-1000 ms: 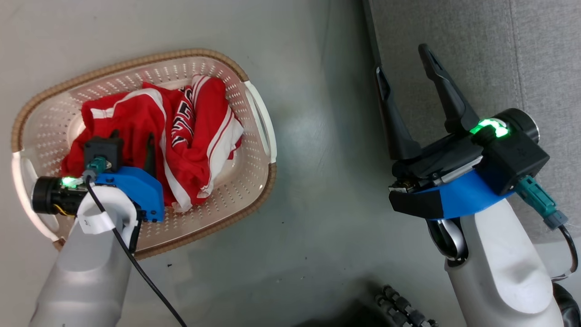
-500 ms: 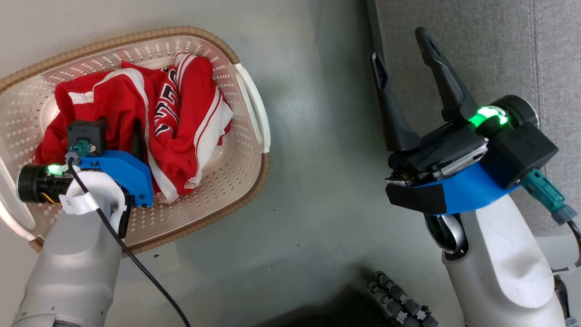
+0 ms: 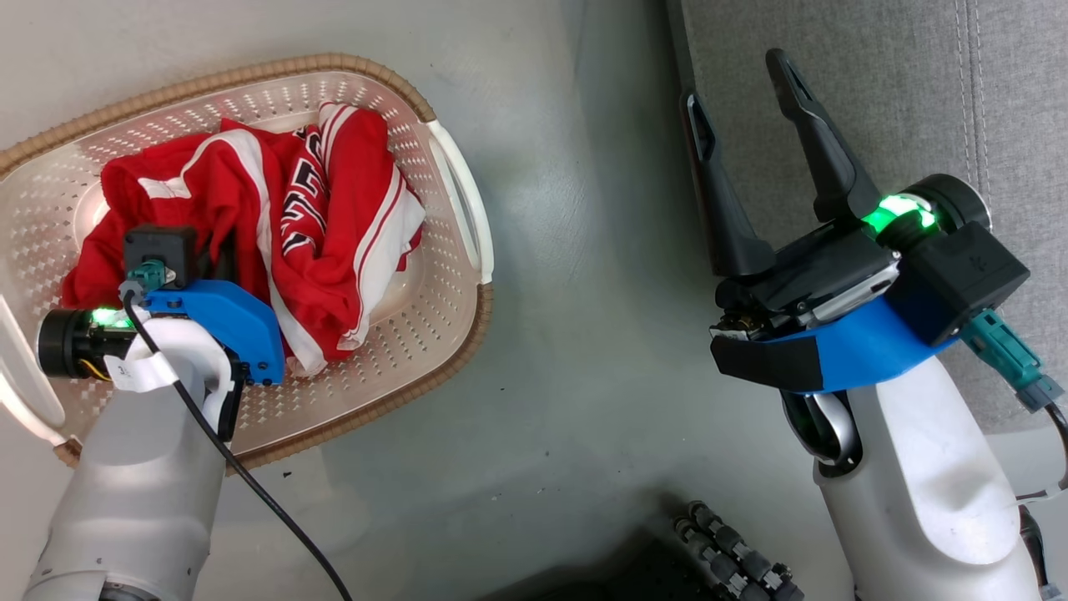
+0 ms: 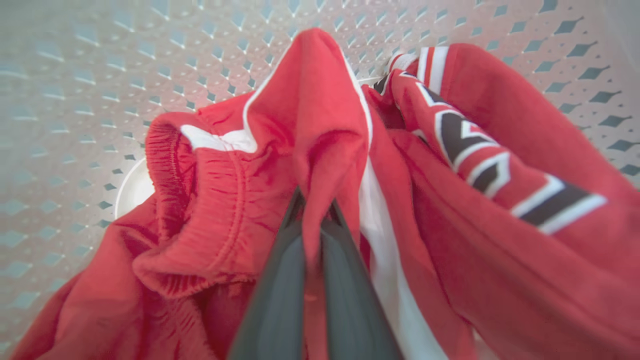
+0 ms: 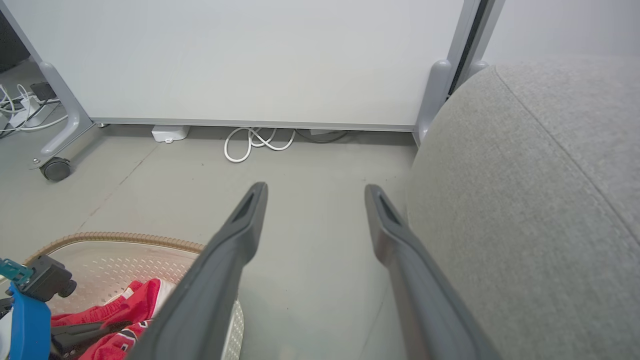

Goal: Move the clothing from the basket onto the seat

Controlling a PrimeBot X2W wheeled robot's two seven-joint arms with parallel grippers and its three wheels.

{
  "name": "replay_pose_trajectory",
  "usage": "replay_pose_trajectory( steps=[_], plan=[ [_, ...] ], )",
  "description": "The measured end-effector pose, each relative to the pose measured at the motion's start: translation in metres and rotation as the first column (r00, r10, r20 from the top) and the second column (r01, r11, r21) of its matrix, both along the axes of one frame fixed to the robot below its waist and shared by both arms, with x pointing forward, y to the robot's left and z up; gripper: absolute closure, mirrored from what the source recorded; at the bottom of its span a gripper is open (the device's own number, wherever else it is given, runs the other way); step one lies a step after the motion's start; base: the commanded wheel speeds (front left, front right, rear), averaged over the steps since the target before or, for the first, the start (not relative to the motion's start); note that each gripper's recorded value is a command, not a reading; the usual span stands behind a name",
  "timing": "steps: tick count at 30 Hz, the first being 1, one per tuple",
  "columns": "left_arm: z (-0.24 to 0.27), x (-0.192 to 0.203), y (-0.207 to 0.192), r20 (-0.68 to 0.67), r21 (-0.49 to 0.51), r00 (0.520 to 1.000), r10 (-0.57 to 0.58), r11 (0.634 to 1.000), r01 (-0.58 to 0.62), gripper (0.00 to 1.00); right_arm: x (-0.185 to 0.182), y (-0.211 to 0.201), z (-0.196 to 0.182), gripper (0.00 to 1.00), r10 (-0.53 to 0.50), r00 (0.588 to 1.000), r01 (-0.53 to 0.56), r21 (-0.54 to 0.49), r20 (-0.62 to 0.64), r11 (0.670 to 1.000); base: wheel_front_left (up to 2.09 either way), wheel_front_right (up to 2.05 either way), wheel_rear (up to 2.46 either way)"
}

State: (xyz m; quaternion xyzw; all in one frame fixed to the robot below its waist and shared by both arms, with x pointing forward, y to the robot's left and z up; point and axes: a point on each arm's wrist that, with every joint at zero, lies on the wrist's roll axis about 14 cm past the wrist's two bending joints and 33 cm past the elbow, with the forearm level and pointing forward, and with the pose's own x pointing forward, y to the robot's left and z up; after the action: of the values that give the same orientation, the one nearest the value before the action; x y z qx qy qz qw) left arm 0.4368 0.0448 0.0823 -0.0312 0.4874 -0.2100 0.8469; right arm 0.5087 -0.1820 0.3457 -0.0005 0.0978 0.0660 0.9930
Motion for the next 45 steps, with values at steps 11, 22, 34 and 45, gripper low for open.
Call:
replay_pose_trajectory(
  steps=[11, 22, 34, 45],
  plan=[
    [0.008, 0.000, 0.002, 0.010, -0.009, 1.000, 0.015, 1.000, -0.015, 1.00, 0.003, 0.006, 0.004, 0.00, 0.012, 1.000, -0.012, 0.009, 0.014, 1.000, 0.00, 0.00, 0.00],
    [0.052, 0.013, 0.002, 0.096, -0.031, 0.995, 0.033, 0.999, -0.030, 1.00, 0.006, 0.010, 0.036, 0.00, 0.014, 0.997, -0.016, 0.021, 0.077, 1.000, 0.00, 0.00, 0.00],
    [0.152, 0.010, -0.003, 0.267, -0.093, 0.962, 0.057, 0.995, -0.033, 1.00, -0.025, 0.013, 0.090, 0.00, 0.001, 0.989, -0.004, 0.020, 0.145, 1.000, 0.00, 0.00, 0.00],
    [0.258, 0.006, -0.003, 0.478, -0.157, 0.872, 0.100, 0.987, -0.027, 1.00, -0.065, 0.031, 0.139, 0.00, 0.029, 0.976, -0.037, 0.034, 0.214, 0.999, 0.00, 0.00, 0.00]
  ],
)
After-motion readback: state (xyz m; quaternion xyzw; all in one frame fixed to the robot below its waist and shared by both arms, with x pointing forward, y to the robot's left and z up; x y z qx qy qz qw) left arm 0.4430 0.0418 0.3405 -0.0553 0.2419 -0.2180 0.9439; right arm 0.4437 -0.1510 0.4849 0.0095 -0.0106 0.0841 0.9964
